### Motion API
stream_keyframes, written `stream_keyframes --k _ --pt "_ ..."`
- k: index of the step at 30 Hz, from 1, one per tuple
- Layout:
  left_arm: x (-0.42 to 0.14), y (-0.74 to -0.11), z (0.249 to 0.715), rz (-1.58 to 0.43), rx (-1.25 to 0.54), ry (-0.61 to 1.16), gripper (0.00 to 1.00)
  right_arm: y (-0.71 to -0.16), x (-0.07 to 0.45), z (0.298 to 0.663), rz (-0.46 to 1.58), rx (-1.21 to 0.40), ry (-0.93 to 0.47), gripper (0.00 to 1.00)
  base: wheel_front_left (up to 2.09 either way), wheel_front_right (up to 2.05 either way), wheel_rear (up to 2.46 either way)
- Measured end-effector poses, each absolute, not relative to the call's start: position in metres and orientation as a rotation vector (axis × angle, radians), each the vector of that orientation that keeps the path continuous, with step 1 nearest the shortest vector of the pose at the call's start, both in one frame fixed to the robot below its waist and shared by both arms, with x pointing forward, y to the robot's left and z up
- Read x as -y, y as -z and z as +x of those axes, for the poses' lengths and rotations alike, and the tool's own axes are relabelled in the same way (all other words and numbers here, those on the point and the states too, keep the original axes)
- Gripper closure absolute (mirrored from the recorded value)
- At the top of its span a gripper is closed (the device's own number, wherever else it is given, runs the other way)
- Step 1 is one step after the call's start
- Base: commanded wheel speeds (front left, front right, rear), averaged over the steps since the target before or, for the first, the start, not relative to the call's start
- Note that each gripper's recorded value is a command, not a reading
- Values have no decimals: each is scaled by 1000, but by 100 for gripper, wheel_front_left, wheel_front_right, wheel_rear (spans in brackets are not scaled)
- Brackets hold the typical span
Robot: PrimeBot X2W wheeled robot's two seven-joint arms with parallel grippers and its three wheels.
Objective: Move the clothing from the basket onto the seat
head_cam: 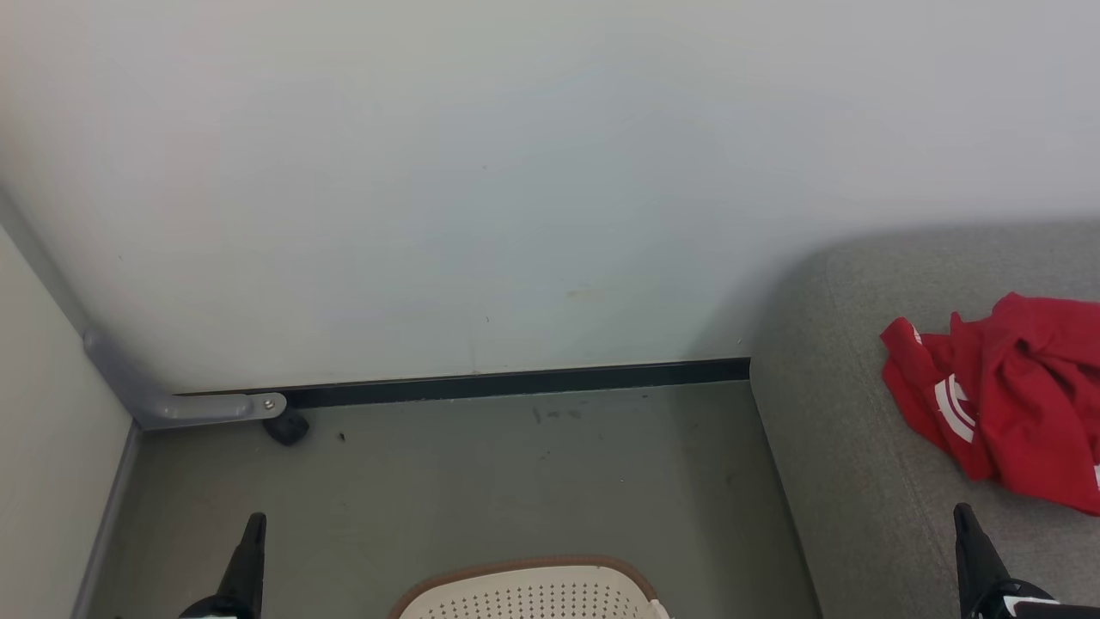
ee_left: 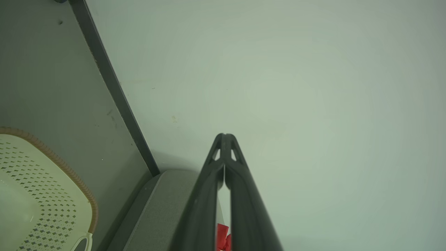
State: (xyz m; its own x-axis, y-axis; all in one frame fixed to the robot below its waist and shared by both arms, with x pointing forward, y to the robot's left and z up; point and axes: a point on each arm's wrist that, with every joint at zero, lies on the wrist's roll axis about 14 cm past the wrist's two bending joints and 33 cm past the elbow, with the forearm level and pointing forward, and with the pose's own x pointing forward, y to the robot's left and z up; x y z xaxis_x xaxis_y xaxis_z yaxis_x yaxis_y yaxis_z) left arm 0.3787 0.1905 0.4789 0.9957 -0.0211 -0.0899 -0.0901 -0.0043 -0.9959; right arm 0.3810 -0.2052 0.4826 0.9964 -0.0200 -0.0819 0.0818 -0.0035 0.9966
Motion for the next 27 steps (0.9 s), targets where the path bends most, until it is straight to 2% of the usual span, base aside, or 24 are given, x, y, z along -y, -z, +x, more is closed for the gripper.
stream_keyframes --k 27 --pt "-190 -479 379 -1575 -87 -54 100 -483 205 381 1572 -48 80 100 0 0 0"
